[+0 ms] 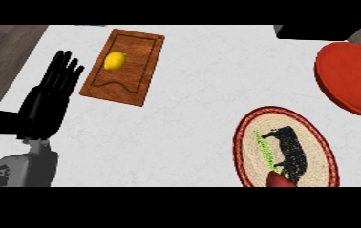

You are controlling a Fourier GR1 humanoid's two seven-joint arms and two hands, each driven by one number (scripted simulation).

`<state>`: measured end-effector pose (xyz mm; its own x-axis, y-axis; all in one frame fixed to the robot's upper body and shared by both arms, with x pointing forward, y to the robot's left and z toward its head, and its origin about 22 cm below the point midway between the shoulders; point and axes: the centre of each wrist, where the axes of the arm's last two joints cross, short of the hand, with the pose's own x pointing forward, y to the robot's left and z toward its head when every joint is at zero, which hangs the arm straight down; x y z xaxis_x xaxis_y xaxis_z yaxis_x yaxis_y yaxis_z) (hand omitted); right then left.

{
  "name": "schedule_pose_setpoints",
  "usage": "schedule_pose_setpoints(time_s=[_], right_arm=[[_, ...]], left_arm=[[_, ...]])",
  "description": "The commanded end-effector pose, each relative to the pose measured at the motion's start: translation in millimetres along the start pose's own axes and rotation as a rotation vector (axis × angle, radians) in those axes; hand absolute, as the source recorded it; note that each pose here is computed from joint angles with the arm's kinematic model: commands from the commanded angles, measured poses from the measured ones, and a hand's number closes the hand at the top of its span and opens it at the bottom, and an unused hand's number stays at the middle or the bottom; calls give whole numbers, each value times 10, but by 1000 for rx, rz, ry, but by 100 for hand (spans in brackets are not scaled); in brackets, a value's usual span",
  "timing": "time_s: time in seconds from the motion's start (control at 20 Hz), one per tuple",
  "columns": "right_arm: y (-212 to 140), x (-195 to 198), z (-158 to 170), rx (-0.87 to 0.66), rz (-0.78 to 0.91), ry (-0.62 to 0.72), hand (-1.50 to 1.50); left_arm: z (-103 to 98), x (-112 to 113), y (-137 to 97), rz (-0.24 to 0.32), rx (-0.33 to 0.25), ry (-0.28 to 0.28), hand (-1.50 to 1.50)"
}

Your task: Pick the tomato from the placemat and place it in the bowl

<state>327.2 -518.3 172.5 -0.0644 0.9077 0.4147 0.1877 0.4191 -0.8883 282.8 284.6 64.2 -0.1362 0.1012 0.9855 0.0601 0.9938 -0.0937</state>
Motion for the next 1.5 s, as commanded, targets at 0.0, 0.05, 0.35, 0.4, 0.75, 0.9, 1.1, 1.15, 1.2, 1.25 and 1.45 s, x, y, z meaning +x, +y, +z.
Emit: schedule_pose_setpoints(time_s=[0.0,0.05,0.35,0.4,0.75,0.9,1.1,1.15,1.2,1.25,1.45], right_arm=[[163,-140,0,-3,-19,-8,150],[218,32,-191,22,12,13,150],[466,5,-207,131,74,66,150],[511,-67,-129,196,118,97,150],[707,-75,-131,335,-53,176,-150],[741,-12,-197,287,-168,92,-150],[619,26,-265,155,-372,21,-150],[620,-117,-114,103,-446,22,-150],[646,-11,-228,68,-558,10,-150],[599,19,-267,41,-603,29,-150],[324,-198,-59,-68,-718,93,-150]], left_arm=[[-51,88,28,5,-28,-5,0],[79,-114,-90,4,-8,3,0],[-156,134,-45,20,-38,-25,0],[-41,-12,-201,15,-54,-16,0],[-108,-4,-185,14,-72,-22,0],[-88,10,-187,22,-68,-10,0],[-103,24,-154,9,-58,-13,0],[-32,-64,-67,13,-36,-11,0],[-74,4,-135,18,-42,-17,0],[-133,25,-118,31,-46,-33,0],[-16,-15,-80,20,-39,-31,0]])
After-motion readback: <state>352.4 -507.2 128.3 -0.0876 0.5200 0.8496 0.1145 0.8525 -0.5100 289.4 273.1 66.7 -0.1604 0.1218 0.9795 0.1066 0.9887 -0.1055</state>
